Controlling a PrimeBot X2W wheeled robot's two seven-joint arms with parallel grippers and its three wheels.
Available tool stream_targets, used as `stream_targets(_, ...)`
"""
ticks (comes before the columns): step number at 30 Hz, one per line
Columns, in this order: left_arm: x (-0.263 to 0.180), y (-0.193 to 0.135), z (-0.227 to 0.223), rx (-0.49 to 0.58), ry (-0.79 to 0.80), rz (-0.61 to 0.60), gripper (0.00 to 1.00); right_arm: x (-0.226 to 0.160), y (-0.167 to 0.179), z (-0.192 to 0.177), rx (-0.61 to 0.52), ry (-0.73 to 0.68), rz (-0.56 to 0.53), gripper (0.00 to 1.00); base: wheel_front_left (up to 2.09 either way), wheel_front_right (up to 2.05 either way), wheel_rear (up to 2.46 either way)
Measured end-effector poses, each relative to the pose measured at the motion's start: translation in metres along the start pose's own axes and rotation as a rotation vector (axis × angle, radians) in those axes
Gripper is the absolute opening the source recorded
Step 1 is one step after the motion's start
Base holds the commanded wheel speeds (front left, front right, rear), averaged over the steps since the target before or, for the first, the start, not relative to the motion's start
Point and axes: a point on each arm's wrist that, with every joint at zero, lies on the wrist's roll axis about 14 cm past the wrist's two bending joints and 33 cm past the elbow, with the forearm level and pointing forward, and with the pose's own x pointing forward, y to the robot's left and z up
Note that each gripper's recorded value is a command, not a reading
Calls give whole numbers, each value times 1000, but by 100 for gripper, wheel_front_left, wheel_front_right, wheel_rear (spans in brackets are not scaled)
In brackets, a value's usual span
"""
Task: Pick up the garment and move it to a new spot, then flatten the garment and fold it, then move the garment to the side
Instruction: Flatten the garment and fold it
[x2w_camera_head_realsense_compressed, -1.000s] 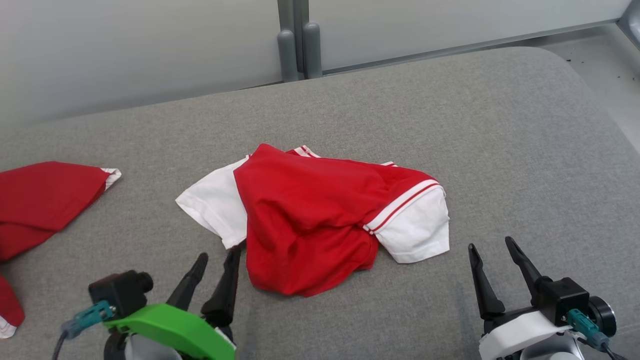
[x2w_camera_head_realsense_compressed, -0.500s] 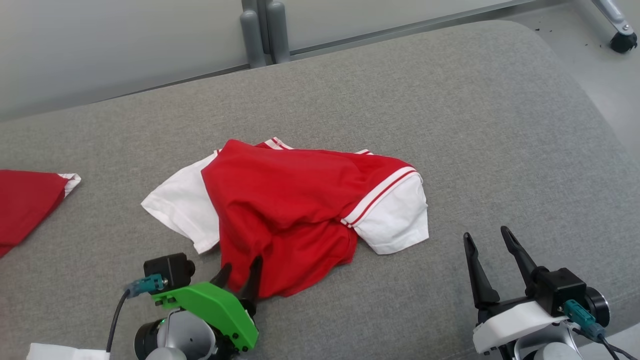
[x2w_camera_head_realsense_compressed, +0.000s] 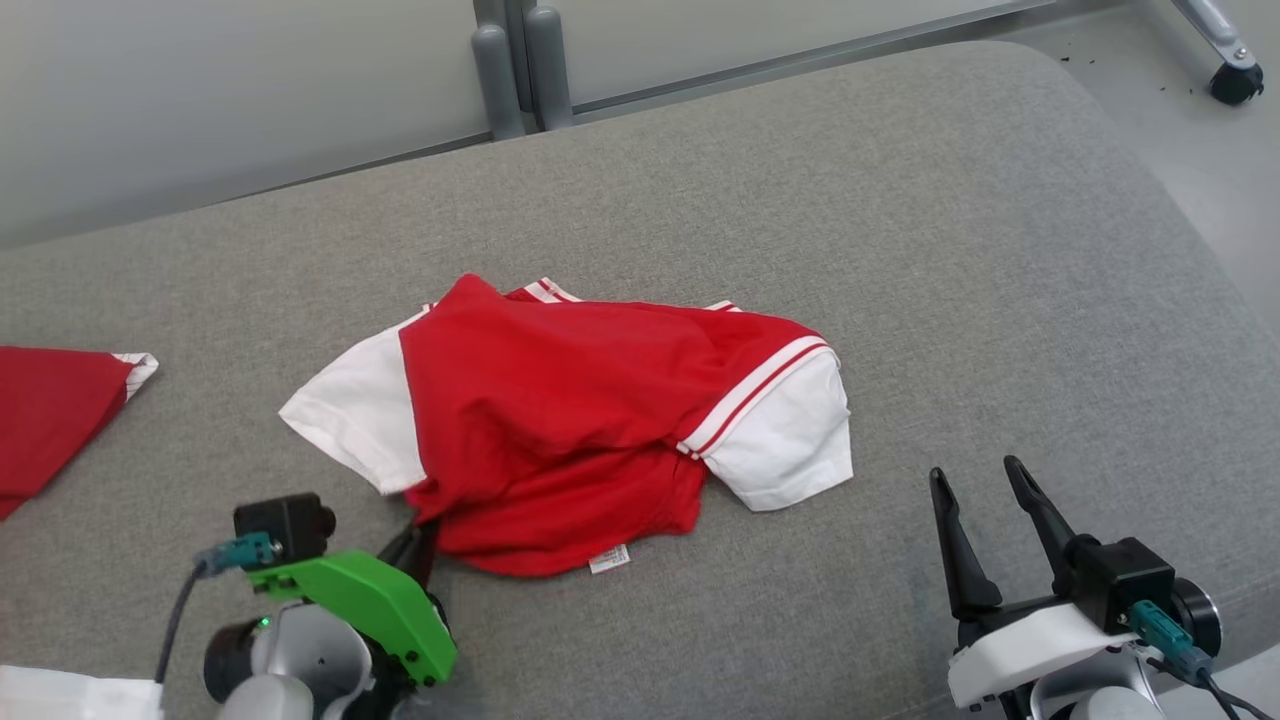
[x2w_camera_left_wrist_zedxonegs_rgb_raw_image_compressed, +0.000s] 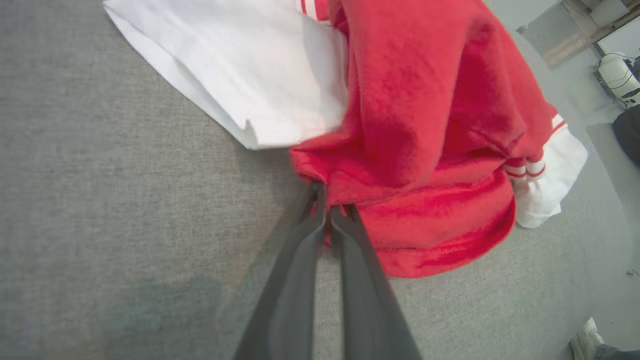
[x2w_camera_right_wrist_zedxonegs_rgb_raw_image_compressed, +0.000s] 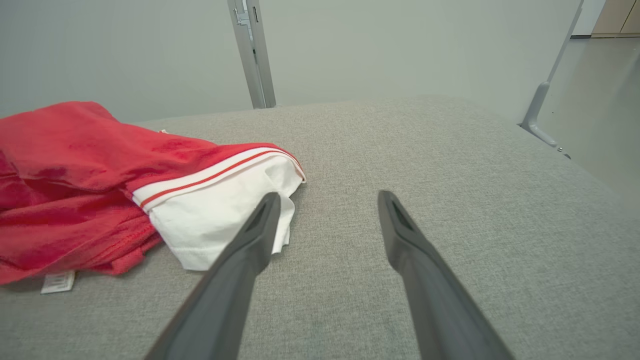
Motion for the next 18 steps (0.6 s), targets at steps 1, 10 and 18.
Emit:
stream_targets(1, -2, 0, 9, 24, -17, -9, 0, 0, 0, 1, 1, -3, 0, 100, 0, 0, 0)
stream_targets(10, -55, -26, 126, 622, -54, -57, 0, -3, 6, 4, 27, -17, 17, 100, 0, 0, 0)
stream_targets(18, -75, -49, 222, 1041, -30, 101, 0, -10, -3, 8, 99, -35, -24, 100, 0, 0, 0)
